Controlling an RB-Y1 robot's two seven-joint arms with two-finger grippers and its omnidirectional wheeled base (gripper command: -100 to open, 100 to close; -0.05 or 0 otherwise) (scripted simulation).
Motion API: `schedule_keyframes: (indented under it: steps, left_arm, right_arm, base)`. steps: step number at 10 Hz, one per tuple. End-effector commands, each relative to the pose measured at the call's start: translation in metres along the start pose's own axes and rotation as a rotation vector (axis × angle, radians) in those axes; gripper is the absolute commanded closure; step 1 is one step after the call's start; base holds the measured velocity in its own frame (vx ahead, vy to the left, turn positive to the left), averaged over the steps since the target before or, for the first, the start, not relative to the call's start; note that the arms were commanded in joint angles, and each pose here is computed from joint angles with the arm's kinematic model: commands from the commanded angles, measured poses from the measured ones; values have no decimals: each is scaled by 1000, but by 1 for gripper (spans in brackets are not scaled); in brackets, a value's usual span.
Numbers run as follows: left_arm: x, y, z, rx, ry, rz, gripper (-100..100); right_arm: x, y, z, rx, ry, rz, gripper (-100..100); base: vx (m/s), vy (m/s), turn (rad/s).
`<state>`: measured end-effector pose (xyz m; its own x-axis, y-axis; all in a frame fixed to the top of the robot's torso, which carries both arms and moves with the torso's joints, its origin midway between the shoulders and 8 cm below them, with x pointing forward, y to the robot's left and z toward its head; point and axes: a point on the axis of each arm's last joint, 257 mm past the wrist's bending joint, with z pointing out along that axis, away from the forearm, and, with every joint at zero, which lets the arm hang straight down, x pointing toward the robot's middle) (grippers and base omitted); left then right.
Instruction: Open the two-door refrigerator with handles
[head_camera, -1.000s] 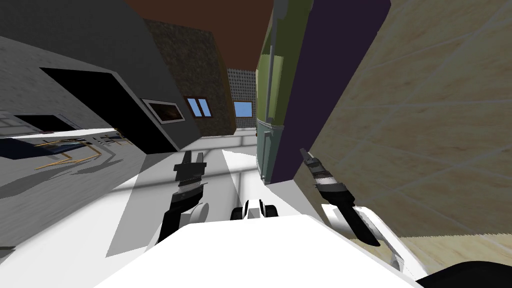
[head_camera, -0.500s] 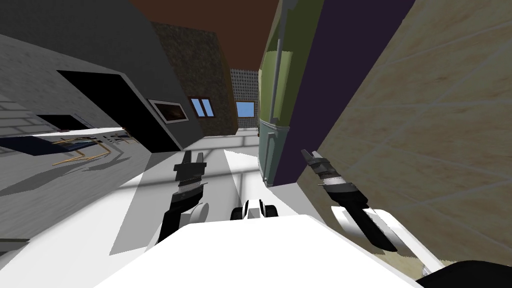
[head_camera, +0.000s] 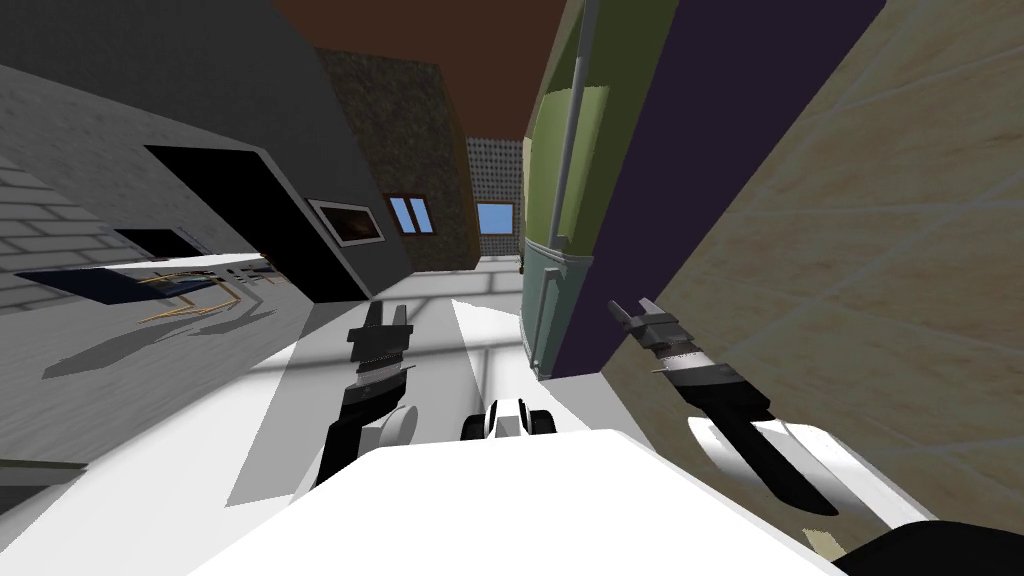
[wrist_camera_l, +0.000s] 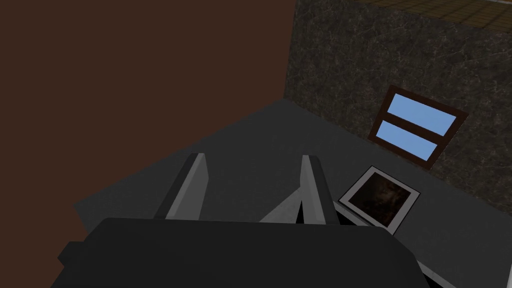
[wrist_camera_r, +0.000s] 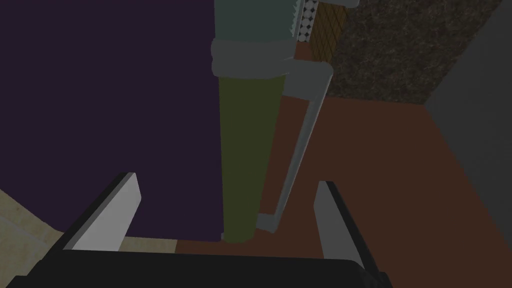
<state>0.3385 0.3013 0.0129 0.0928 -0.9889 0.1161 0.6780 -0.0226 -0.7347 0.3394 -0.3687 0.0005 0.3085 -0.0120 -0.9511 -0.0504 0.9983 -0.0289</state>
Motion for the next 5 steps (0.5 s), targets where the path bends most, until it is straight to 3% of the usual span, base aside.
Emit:
schedule_keyframes:
  steps: [1, 2, 3, 5]
  left_arm:
    - [0, 0, 0, 0, 0, 0, 0]
    - [0, 0, 0, 0, 0, 0, 0]
    - [0, 0, 0, 0, 0, 0, 0]
    - [0, 0, 0, 0, 0, 0, 0]
  right_arm:
    - [-3, -11, -2, 8, 29, -160, -100]
    - [-5, -18, -2, 10, 47, -245, -100]
    - [-5, -18, -2, 10, 47, -255, -100]
    - [-10, -32, -2, 12, 79, -435, -100]
  base:
    - [64, 33, 49]
    - [98, 41, 97]
    - [84, 22, 33]
    - [86, 21, 73]
